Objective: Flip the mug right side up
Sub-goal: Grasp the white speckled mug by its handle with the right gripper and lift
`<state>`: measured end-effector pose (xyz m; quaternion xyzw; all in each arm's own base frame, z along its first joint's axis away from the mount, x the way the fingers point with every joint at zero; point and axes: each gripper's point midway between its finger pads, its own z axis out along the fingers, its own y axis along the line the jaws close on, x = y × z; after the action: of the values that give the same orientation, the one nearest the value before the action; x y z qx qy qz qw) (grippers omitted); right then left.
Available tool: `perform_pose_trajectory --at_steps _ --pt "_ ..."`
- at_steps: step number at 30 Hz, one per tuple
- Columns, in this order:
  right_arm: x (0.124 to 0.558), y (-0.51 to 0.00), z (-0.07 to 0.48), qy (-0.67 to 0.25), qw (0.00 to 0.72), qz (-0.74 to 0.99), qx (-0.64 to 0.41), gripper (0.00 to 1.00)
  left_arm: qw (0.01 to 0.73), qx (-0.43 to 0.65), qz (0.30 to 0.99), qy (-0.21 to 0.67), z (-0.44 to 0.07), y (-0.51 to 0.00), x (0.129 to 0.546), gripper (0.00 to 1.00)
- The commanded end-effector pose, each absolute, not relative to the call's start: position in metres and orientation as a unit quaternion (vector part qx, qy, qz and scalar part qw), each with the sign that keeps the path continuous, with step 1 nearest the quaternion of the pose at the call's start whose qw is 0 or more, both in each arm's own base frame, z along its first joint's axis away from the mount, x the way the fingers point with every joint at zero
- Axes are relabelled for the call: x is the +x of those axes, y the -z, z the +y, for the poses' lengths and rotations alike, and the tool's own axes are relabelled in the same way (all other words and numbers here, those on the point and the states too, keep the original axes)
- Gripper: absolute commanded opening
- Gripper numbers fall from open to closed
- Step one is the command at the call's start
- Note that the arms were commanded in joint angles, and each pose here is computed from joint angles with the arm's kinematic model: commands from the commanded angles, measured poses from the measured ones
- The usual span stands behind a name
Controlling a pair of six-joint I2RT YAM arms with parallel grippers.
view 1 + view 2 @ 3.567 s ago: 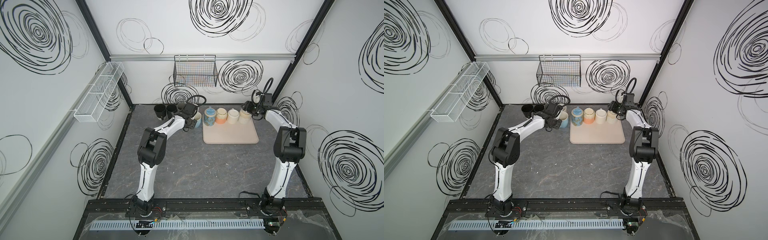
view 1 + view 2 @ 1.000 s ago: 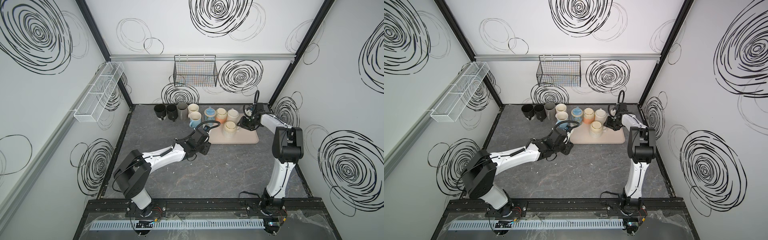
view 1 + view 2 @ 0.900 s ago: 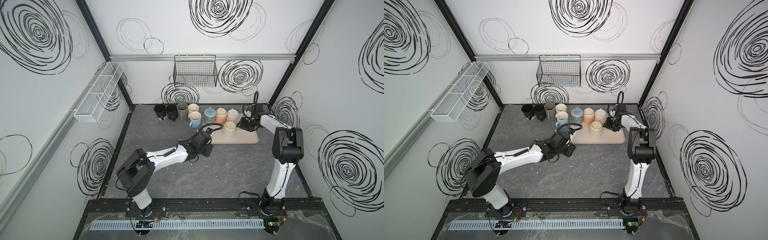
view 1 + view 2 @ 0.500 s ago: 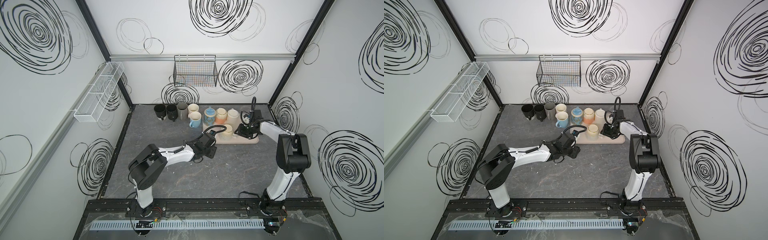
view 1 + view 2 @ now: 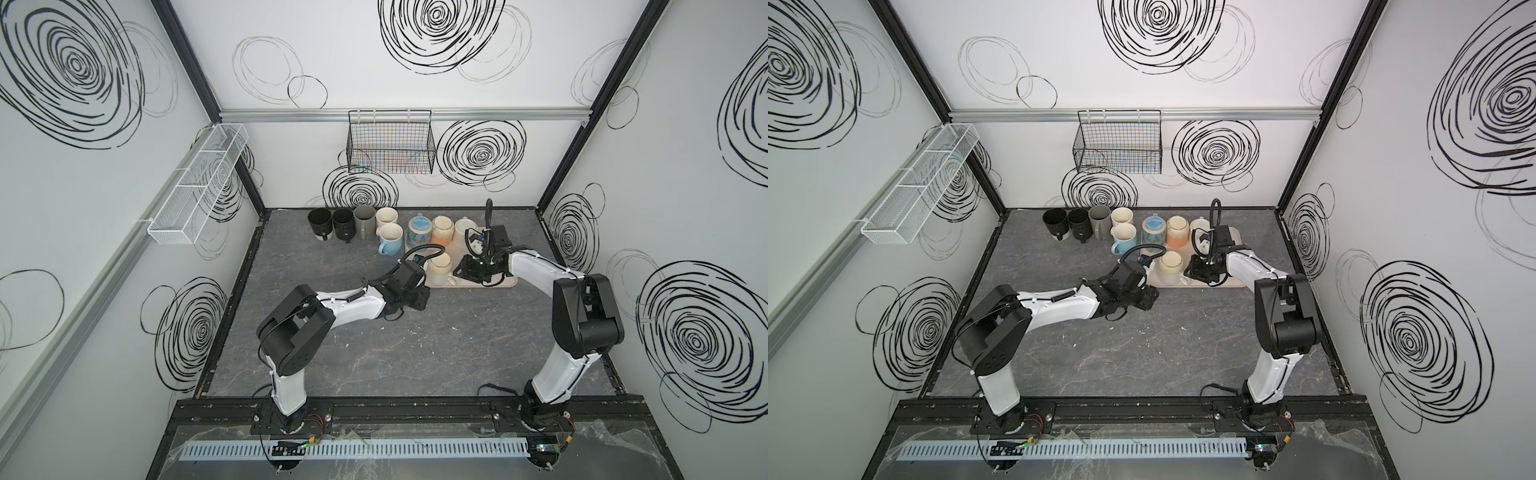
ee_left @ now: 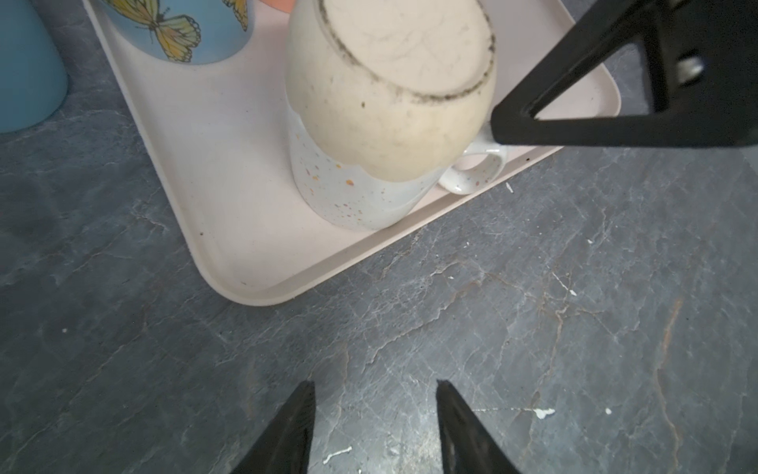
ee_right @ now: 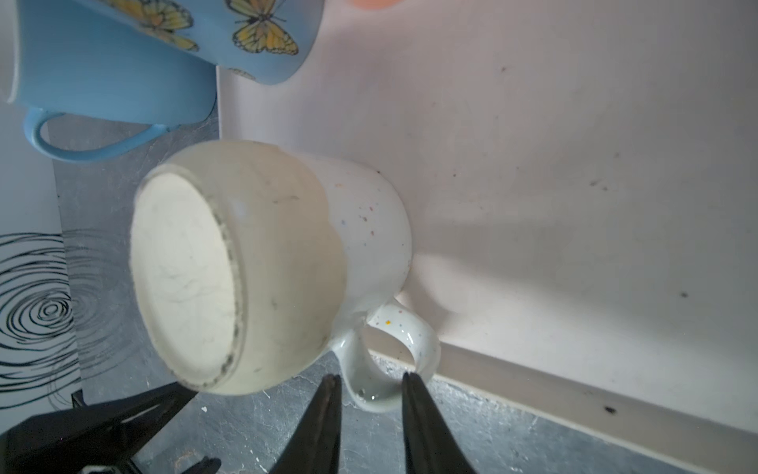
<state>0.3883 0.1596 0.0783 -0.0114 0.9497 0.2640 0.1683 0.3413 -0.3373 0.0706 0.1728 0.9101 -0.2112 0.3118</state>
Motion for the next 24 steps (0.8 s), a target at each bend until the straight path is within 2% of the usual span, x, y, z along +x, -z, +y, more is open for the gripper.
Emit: perform_pose_trajectory --at_steps 1,9,14,24 --pt "0.387 -0.107 0.168 -0.257 0.208 0.94 -0.09 0.33 0.329 0.159 0.903 0.227 -0.332 -0.084 0.346 0.51" --pt "0.384 -0.104 0.164 -0.101 0.213 0.947 -0.219 0.5 0.334 0.144 0.904 0.226 -0.317 -0.085 0.352 0.51" --pt "0.384 -0.091 0.16 -0.032 0.196 0.945 -0.26 0.54 0.335 0.142 0.904 0.224 -0.314 -0.086 0.352 0.51" --pt "0.384 -0.068 0.175 -0.024 0.171 0.94 -0.294 0.54 0.333 0.124 0.907 0.225 -0.305 -0.084 0.348 0.51"
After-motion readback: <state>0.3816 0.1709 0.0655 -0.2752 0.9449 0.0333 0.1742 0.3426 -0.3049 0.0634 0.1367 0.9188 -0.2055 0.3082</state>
